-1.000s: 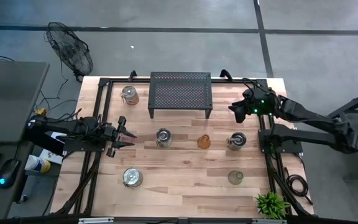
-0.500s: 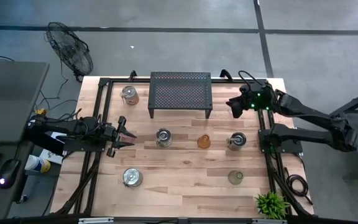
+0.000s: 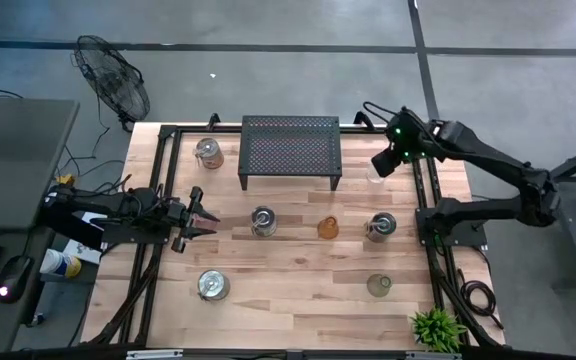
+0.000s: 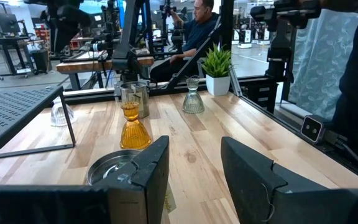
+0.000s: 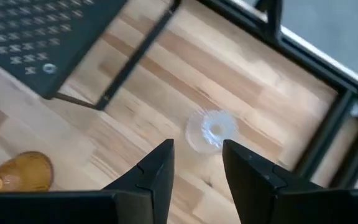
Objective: Pick & Place candle stick holders
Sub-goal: Put the transparent candle holder on the shelf
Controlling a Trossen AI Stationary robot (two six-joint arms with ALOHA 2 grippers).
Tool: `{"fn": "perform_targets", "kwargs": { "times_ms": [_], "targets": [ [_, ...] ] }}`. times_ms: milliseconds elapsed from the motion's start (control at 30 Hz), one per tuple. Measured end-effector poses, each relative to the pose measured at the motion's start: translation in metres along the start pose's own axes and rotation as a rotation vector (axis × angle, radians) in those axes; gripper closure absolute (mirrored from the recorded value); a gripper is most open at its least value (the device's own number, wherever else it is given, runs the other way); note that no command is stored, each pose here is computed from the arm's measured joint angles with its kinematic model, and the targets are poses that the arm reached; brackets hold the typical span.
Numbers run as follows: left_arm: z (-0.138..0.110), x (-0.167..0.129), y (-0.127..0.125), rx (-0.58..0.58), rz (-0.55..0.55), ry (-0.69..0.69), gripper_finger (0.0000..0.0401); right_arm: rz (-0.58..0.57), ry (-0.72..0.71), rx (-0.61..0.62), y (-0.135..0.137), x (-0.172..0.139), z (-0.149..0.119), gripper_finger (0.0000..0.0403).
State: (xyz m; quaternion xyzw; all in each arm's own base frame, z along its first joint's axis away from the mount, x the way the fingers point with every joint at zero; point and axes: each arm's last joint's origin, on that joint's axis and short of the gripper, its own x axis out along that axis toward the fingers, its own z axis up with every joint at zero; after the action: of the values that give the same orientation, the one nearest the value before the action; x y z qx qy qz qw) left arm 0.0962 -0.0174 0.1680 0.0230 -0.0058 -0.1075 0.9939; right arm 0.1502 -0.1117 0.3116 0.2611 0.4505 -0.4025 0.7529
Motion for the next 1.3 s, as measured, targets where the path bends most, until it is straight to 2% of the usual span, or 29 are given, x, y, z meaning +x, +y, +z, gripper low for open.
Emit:
{"fn": "perform_targets", "kwargs": {
  "times_ms": [367, 967, 1300],
  "targets": [
    [0.000, 0.000, 0.000, 0.000, 0.000, 0.000, 0.0258, -0.067, 0.215, 0.114, -0.012, 0.031, 0.011, 0.0274],
    [0.000, 0.000, 0.000, 0.000, 0.000, 0.000, 0.0258, -0.146, 0.380, 0.162, -0.019, 0.077, 0.023, 0.0272],
    [0.000, 0.000, 0.000, 0.000, 0.000, 0.000, 0.0258, -0.119, 0.349, 0.227, -0.024, 0.080, 0.028, 0.0208]
  ]
}}
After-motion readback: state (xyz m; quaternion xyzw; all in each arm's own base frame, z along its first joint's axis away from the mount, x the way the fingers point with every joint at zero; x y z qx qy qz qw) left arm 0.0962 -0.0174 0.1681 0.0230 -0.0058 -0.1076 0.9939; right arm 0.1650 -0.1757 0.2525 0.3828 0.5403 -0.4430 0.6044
